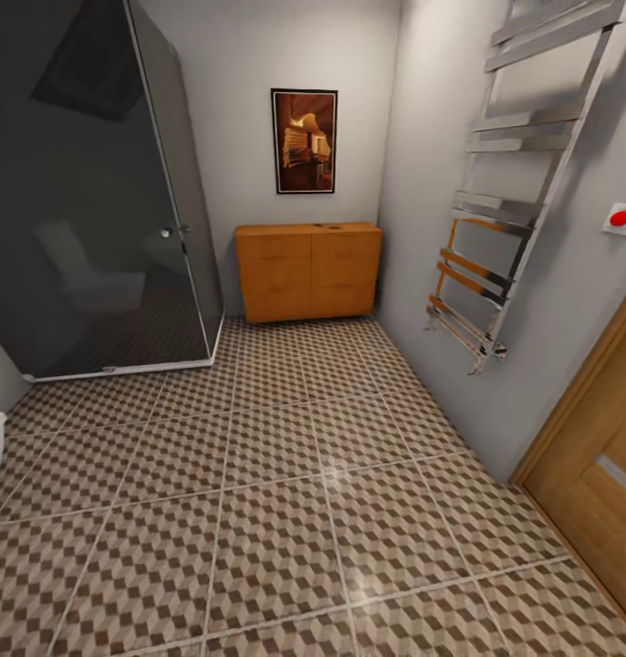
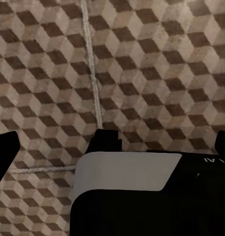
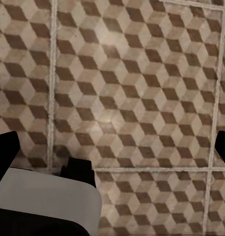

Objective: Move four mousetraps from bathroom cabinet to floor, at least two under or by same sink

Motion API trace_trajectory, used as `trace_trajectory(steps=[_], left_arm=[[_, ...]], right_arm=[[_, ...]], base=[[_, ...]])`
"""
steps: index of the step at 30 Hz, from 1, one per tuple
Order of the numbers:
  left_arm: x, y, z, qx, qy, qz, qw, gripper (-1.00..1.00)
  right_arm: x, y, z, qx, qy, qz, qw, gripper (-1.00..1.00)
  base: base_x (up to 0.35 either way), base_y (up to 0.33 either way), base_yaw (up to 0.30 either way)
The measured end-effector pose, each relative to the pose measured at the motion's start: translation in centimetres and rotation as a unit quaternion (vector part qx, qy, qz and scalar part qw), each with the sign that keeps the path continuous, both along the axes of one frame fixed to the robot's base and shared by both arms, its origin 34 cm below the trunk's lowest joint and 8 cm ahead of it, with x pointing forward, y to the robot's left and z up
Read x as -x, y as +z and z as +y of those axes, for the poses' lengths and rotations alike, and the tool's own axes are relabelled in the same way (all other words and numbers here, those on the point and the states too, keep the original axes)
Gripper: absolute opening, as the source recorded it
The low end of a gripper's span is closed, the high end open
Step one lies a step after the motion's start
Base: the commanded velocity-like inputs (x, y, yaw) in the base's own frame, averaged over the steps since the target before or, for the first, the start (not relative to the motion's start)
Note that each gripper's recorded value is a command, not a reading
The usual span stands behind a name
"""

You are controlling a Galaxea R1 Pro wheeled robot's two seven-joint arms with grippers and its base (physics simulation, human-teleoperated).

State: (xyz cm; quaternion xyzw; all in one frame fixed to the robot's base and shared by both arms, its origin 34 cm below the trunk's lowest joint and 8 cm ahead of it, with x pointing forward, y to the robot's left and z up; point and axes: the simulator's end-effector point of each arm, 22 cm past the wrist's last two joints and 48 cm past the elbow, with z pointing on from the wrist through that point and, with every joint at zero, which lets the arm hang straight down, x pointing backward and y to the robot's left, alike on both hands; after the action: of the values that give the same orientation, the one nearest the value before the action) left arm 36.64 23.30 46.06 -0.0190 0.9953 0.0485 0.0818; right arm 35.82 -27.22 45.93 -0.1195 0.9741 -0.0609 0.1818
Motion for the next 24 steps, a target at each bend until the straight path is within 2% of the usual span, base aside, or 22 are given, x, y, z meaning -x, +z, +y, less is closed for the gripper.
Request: trace_trajectory(steps=[8, 17, 24], left_arm=[[0.06, 0.01, -0.05, 0.000, -0.001, 0.001, 1.0000, 1.00], [0.04, 0.06, -0.07, 0.001, -0.002, 0.001, 1.0000, 1.00], [0.05, 0.08, -0.14, 0.001, -0.002, 0.001, 1.0000, 1.00]], right_arm=[[0.01, 0.01, 0.05, 0.000, 0.000, 0.000, 1.0000, 1.00], [-0.11, 0.09, 0.08, -0.001, 0.000, -0.002, 1.0000, 1.00], [-0.17, 0.11, 0.16, -0.001, 0.000, -0.003, 1.0000, 1.00]], base=[[0.077, 0.000, -0.287], [0.286, 0.000, -0.285], [0.330, 0.000, -0.118]])
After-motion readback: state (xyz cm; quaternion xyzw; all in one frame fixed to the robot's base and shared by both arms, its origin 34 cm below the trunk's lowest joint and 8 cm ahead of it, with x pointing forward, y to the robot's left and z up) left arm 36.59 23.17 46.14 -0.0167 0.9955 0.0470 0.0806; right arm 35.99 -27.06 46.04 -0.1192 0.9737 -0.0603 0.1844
